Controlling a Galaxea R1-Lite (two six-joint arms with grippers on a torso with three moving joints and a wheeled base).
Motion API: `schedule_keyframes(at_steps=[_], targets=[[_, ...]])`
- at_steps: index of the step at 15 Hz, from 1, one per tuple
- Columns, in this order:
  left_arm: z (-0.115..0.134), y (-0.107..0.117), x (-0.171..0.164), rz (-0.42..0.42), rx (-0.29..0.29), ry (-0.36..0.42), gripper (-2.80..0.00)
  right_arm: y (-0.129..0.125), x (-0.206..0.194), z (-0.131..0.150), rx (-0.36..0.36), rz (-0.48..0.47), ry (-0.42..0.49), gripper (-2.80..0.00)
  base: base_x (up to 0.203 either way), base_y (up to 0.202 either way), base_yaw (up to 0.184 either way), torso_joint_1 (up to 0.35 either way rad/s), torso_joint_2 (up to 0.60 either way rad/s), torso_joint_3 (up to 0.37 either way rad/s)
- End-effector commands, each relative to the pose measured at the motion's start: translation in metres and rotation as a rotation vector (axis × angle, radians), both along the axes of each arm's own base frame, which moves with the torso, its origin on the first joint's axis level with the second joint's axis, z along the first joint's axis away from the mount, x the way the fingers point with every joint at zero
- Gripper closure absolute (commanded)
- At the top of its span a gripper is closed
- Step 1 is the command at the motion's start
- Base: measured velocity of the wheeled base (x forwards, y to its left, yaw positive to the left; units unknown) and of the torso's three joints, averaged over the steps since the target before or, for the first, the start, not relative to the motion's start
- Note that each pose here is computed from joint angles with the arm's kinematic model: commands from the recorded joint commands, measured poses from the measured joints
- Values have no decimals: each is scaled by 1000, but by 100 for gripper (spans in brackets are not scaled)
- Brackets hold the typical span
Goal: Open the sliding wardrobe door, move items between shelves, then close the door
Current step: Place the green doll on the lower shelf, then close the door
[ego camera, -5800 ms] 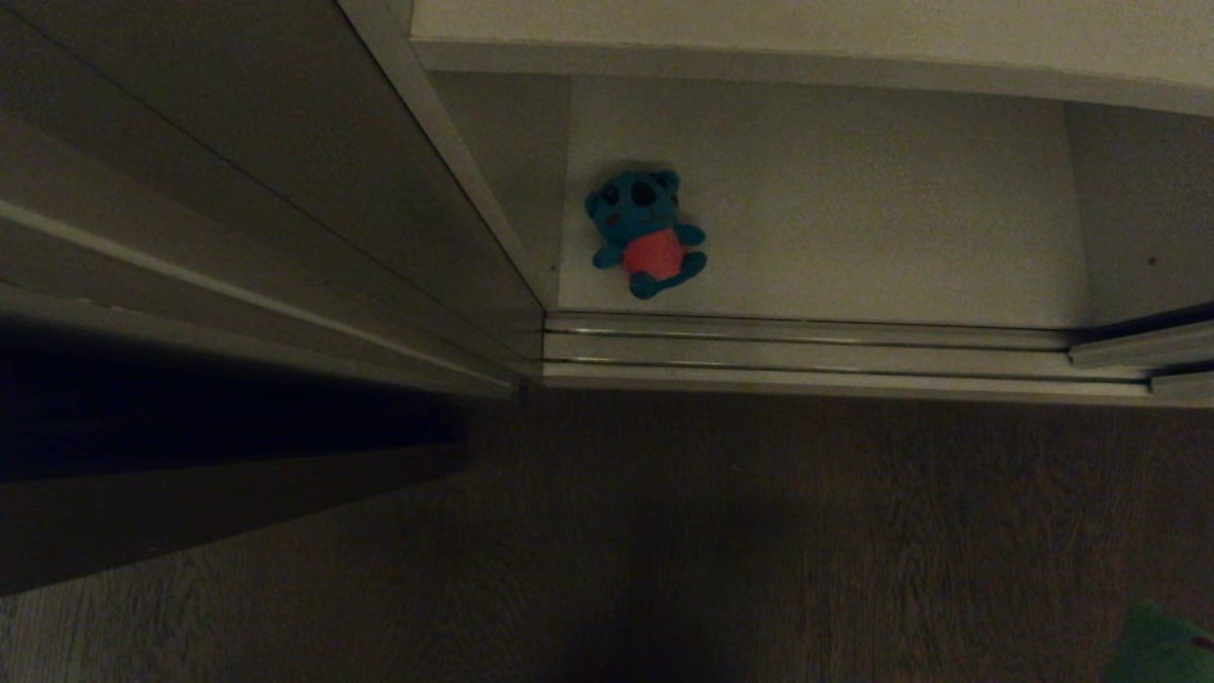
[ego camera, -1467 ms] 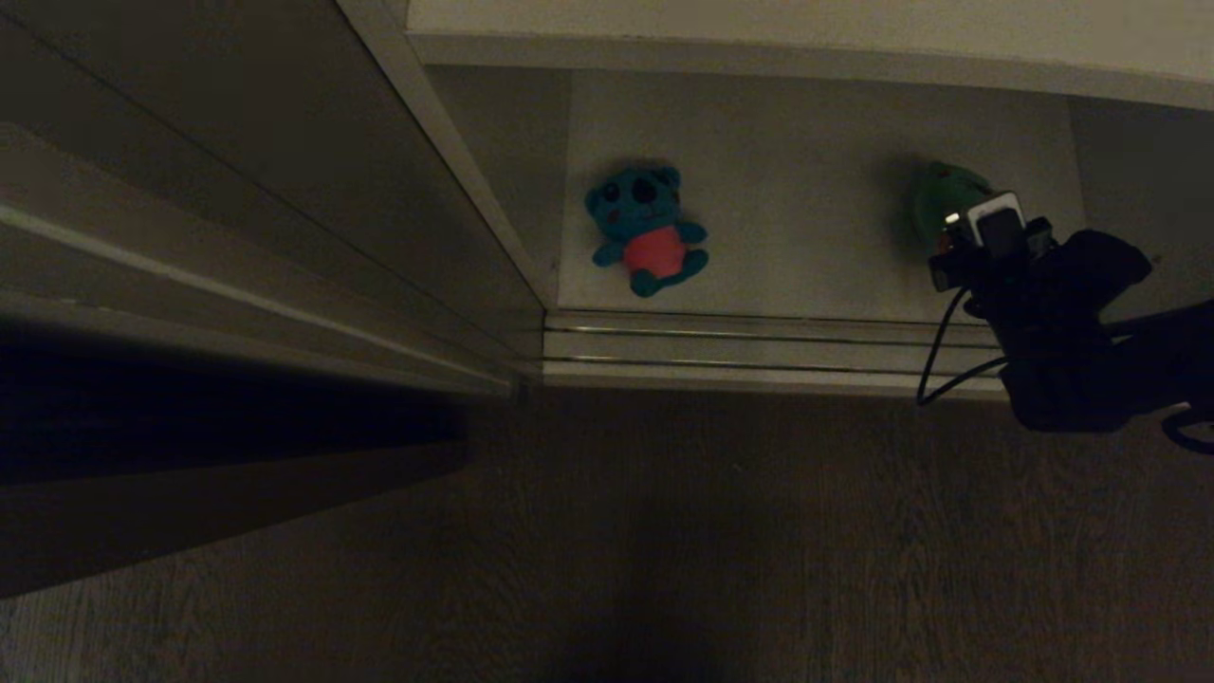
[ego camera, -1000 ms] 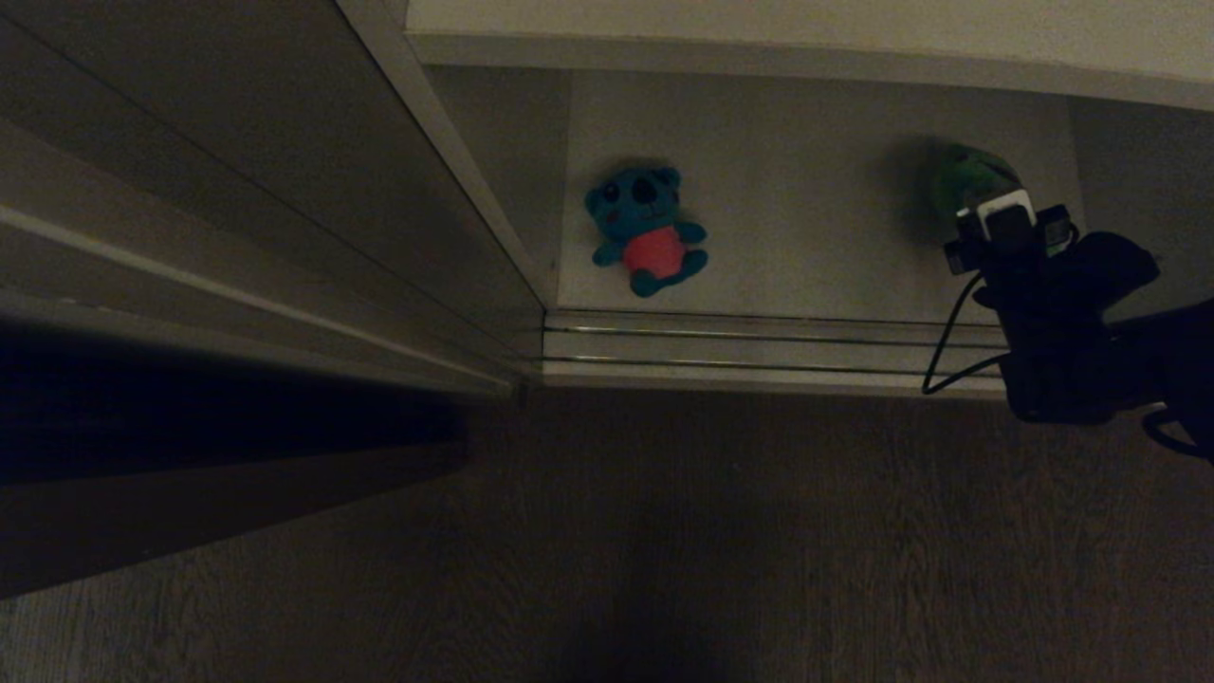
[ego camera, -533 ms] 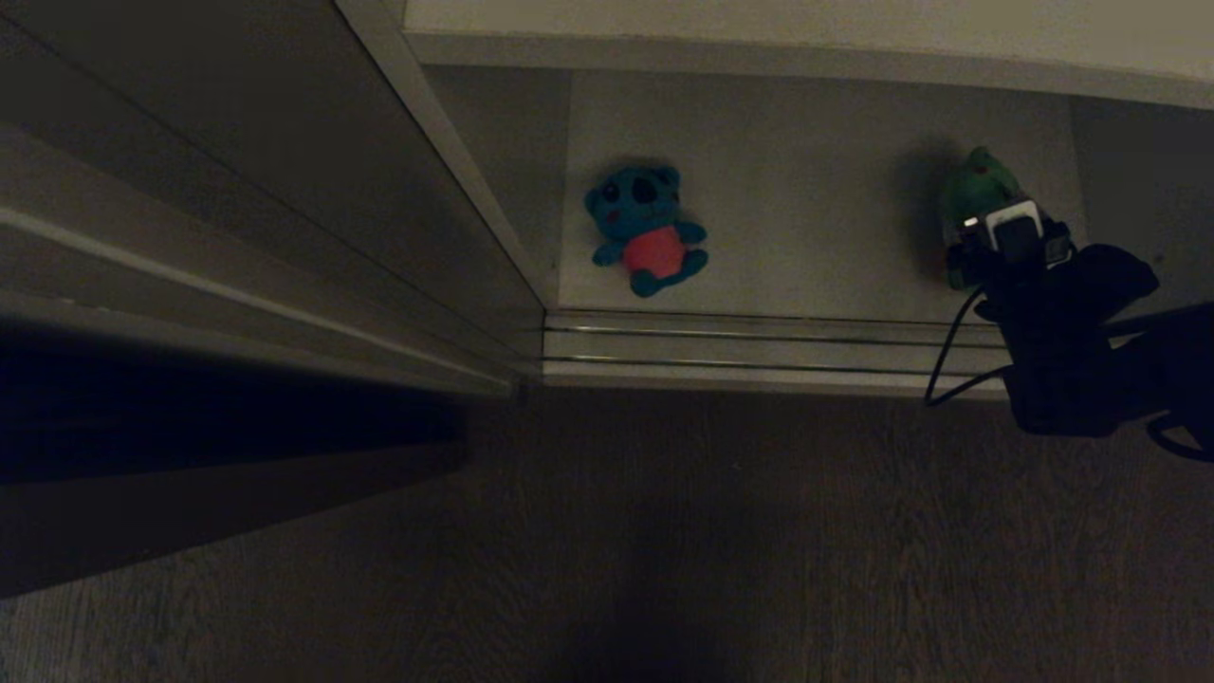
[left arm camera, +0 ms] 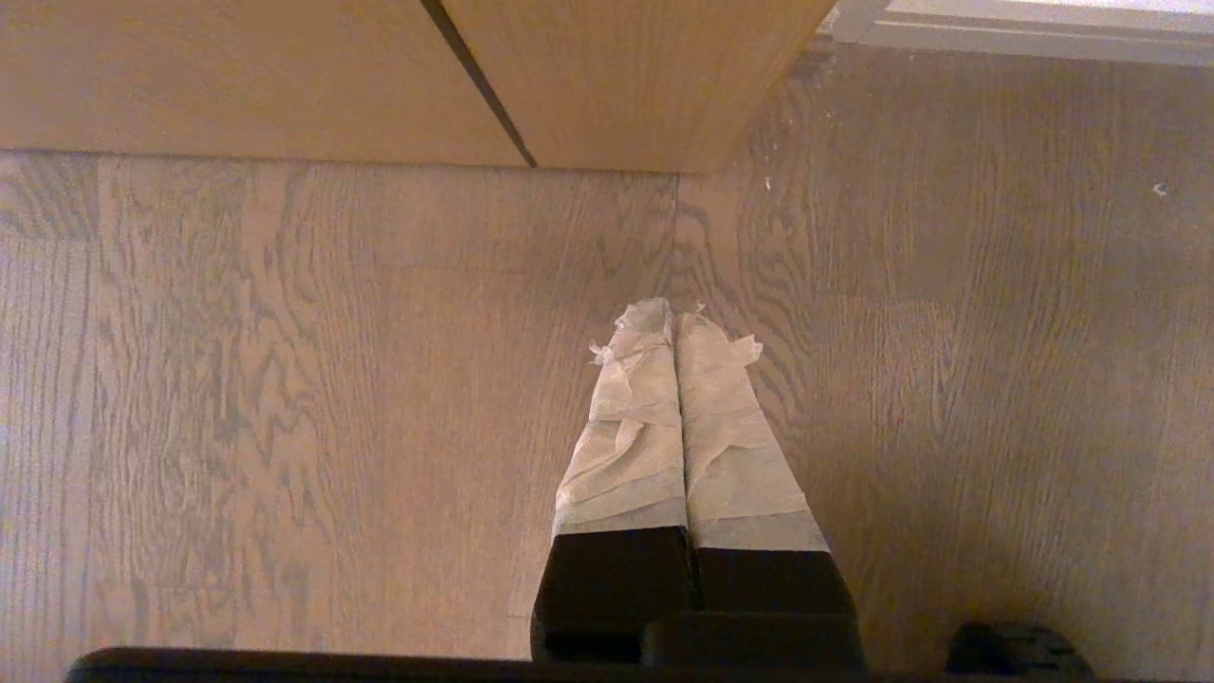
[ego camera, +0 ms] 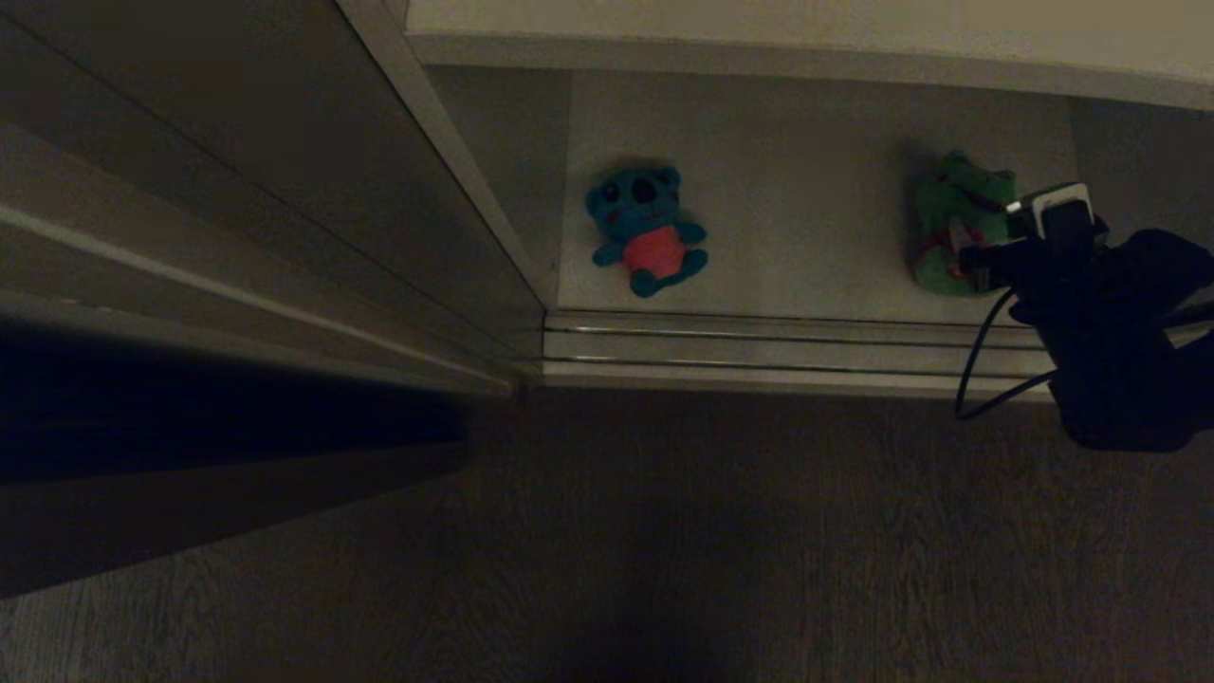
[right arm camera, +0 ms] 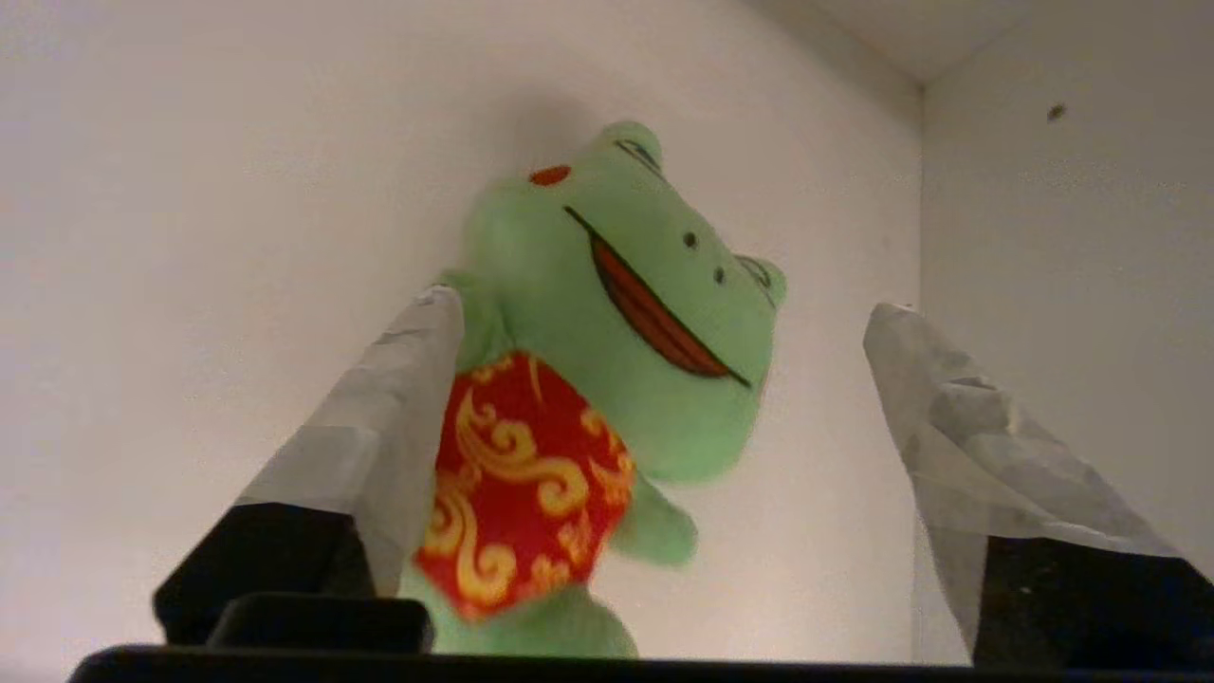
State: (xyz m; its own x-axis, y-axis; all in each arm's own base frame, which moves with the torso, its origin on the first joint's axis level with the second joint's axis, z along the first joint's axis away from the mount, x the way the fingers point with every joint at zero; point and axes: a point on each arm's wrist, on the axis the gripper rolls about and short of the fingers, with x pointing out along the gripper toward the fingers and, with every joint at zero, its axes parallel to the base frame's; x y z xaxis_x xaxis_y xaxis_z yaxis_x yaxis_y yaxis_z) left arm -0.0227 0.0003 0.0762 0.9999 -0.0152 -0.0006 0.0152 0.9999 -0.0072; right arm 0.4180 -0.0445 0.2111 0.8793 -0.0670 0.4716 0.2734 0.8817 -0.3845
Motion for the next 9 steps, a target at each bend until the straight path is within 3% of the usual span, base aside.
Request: schedule_keyframes(at_steps=[1,4,5,9], targets=[[0,0,0,0,0,-1,0,4,-22,18,8,9,36,-280,0,0,0,0,0,0],[0,0,0,0,0,-1,0,10,-62,15,68,28,205,-280,0,0,0,0,0,0],[0,0,0,0,0,1,0,14,-78,14,92,40,254,0,0,0,0,0,0,0],[0,0,0,0,0,1,0,25,-153,-14,147,60,490,0,0,0,0,0,0,0]])
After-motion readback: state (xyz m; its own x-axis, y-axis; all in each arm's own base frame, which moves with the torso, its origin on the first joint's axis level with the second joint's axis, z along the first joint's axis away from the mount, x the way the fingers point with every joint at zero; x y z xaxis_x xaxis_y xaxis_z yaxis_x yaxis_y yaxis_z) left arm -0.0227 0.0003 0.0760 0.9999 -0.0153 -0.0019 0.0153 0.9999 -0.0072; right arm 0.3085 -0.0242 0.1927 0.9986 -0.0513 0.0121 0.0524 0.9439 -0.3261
